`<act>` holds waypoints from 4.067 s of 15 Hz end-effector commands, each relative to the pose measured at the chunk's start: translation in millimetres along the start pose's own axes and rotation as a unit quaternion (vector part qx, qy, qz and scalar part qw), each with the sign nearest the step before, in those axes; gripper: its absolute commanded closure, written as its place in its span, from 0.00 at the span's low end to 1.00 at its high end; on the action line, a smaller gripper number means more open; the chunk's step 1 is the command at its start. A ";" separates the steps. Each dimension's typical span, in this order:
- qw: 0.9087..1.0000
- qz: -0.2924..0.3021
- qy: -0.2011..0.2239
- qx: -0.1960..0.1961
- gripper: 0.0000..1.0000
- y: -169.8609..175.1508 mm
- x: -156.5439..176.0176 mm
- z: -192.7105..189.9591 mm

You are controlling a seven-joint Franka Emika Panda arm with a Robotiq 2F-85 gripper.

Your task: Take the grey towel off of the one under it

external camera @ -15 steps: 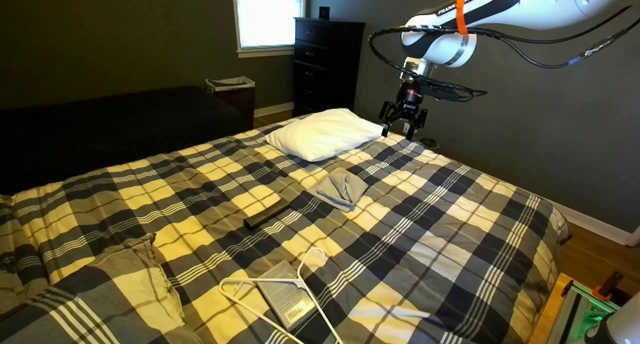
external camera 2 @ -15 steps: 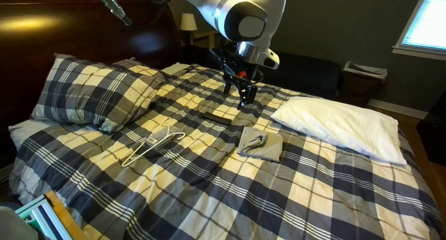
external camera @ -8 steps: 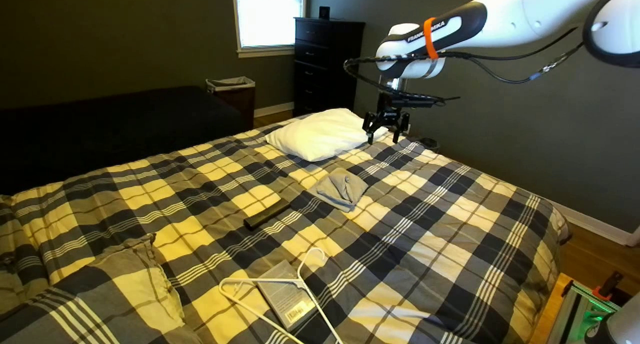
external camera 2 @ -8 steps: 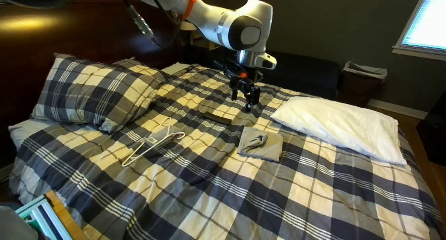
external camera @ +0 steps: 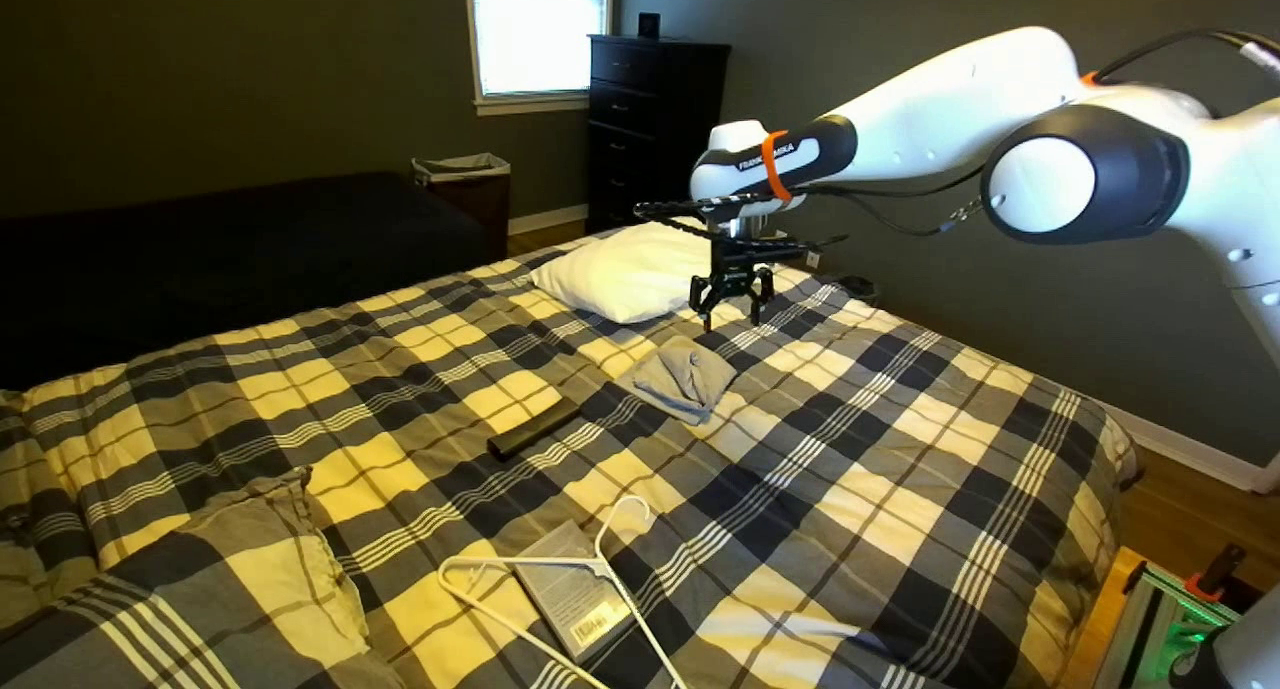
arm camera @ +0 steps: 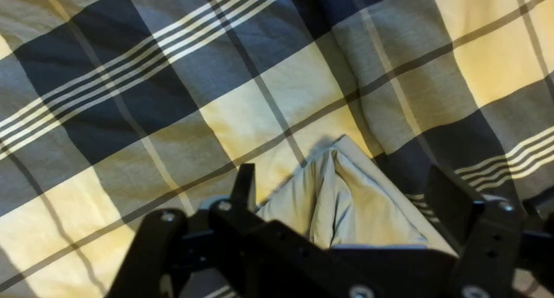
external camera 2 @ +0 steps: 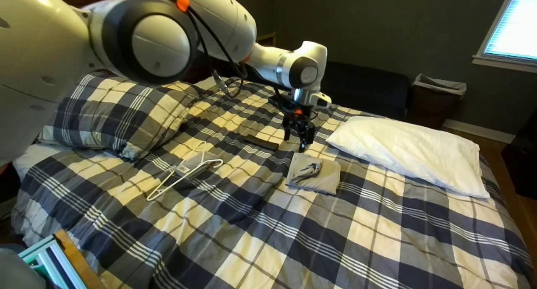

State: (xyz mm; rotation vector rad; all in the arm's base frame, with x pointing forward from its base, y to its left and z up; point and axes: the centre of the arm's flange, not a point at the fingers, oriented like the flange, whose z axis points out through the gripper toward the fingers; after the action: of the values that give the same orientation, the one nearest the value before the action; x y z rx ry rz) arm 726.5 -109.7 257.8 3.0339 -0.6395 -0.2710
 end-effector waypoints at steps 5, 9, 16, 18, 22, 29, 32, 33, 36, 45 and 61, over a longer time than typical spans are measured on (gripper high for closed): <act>1.000 -0.012 -0.006 0.006 0.00 3.3 7.6 16.9; 0.993 -0.024 0.113 0.004 0.00 -2.2 56.0 14.6; 0.983 -0.020 0.181 -0.006 0.00 18.3 73.4 20.9; 0.983 -0.020 0.183 -0.007 0.00 19.3 76.3 23.3; 0.983 -0.014 0.185 0.003 0.00 9.2 85.8 41.2; 0.986 -0.027 0.167 -0.002 0.00 4.6 76.3 62.7; 0.985 -0.023 0.171 -0.007 0.00 1.9 81.8 66.6; 0.983 -0.030 0.179 0.001 0.00 -1.3 90.5 69.9; 0.981 -0.035 0.192 0.014 0.00 -8.7 104.2 77.8; 0.982 -0.036 0.184 0.022 0.00 -11.6 125.8 121.1; 0.978 -0.046 0.202 0.037 1.00 -13.3 128.9 133.9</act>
State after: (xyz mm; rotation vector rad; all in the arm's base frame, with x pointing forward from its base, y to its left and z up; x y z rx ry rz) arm 799.5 -137.2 104.5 3.0399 -0.4732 0.3278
